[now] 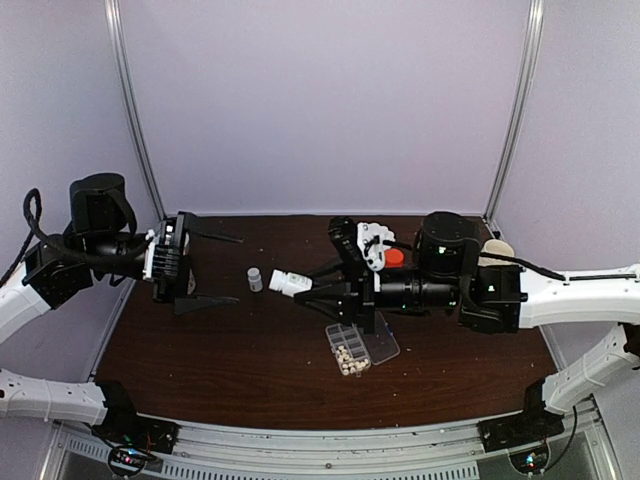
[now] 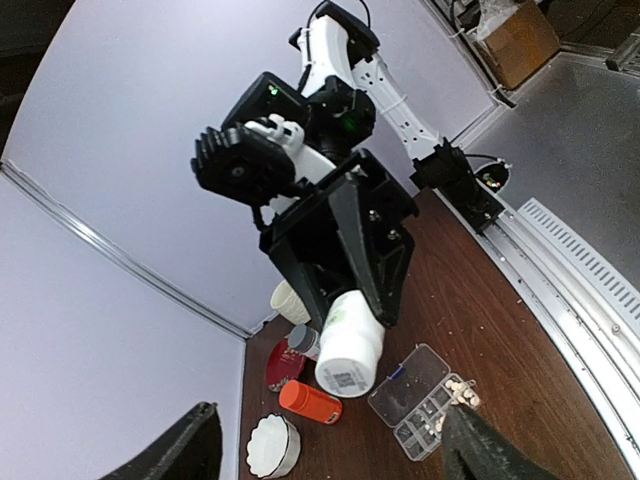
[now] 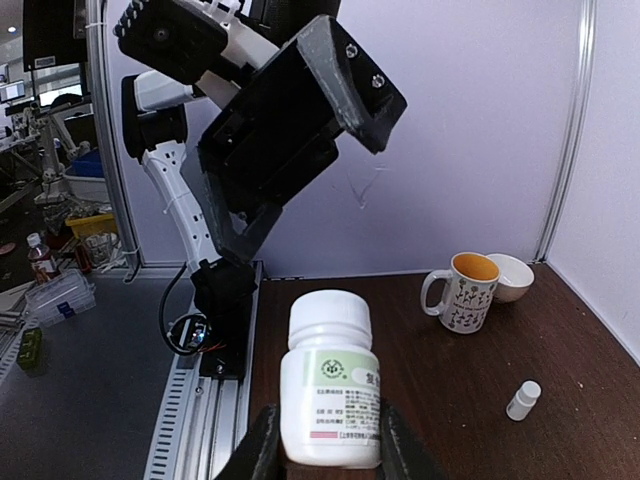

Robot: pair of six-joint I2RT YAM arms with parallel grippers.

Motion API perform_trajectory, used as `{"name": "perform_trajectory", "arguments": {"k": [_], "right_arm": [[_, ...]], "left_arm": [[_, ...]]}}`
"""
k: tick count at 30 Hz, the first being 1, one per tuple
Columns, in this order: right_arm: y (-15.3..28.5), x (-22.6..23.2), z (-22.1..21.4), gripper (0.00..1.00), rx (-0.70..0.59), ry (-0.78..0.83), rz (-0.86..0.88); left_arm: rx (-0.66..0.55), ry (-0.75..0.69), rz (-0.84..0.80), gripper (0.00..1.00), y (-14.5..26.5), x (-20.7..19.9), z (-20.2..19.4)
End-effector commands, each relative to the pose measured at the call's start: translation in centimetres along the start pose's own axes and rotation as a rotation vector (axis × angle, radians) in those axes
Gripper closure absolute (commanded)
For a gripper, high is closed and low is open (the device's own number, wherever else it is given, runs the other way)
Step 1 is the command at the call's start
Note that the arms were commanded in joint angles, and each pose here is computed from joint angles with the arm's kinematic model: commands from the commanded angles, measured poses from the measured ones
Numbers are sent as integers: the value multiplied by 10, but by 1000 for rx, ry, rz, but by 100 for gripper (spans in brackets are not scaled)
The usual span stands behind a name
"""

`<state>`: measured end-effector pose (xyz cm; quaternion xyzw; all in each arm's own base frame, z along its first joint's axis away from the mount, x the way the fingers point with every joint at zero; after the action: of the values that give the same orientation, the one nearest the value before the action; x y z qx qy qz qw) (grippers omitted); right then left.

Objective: Sort the pills into containers
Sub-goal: Unscrew the lid of the pill bottle from the pill bottle.

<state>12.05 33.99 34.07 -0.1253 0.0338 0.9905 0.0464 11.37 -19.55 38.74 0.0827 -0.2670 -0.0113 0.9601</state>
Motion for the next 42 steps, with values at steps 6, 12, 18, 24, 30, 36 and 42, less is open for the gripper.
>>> {"name": "perform_trajectory", "arguments": {"k": [6, 12, 18, 24, 30, 36, 42], "right_arm": [[-11, -2, 22, 84, -90, -20, 79], [-21, -4, 25, 84, -98, -18, 106], [-29, -6, 26, 84, -96, -48, 119], [-32, -7, 24, 84, -91, -52, 117], [-34, -7, 26, 84, -96, -56, 127], [-37, -7, 26, 84, -92, -57, 137], [-38, -8, 25, 85, -89, -58, 135]], "left_arm": [[-7, -179, -32, 27, -2, -5, 1], [22, -193, -45, 36, -7, -8, -5], [29, -198, -46, 39, -9, -8, -6], [30, -192, -57, 51, -11, -8, -7], [38, -184, -61, 56, -12, -7, -9], [35, -185, -61, 57, -11, -8, -8], [31, -177, -61, 66, -11, -7, -7]]}}
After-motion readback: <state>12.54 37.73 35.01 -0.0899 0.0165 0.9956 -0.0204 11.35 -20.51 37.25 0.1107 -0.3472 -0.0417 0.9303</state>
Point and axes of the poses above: each gripper's point midway between its finger pads, its own y axis back along the fingers, its own x axis along the line the jaws close on, z = x × y, the point moved 9 cm from there along y, back along the fingers, and after that the axes turned 13 degrees about y, right-handed, at the moved point
